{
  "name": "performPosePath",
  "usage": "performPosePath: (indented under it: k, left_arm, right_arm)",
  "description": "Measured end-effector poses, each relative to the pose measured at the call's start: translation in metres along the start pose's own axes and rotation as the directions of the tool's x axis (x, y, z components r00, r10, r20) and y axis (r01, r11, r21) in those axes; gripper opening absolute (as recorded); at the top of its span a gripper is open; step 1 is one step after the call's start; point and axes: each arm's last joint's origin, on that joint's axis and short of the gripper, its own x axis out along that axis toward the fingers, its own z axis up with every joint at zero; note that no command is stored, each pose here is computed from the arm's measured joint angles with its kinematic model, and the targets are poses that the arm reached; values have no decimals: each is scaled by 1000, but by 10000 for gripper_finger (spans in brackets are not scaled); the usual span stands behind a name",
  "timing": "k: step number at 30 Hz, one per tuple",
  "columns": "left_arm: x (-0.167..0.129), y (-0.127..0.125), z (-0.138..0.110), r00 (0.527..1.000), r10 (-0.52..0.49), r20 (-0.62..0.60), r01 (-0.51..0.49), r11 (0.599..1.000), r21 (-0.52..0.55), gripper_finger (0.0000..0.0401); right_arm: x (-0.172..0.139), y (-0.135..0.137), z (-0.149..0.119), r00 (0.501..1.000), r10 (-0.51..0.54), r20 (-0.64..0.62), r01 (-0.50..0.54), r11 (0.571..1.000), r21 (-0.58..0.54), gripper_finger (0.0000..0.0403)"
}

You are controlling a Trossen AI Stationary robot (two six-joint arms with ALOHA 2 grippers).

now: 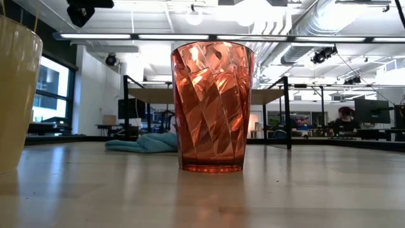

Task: Stack small to large cups/mugs on shelf
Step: Put the red cup on the shelf

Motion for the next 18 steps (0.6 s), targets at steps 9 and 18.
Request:
performPosePath:
  k: [9, 18]
  left_arm:
    - [0, 0, 0, 1000, 0, 0, 0, 1000, 0, 1]
    - [0, 0, 0, 1000, 0, 0, 0, 1000, 1, 1]
  right_arm:
    - [53, 27, 14, 997, 3, -73, -6, 999, -41, 119]
    - [81, 46, 13, 992, 11, -126, -23, 995, -98, 119]
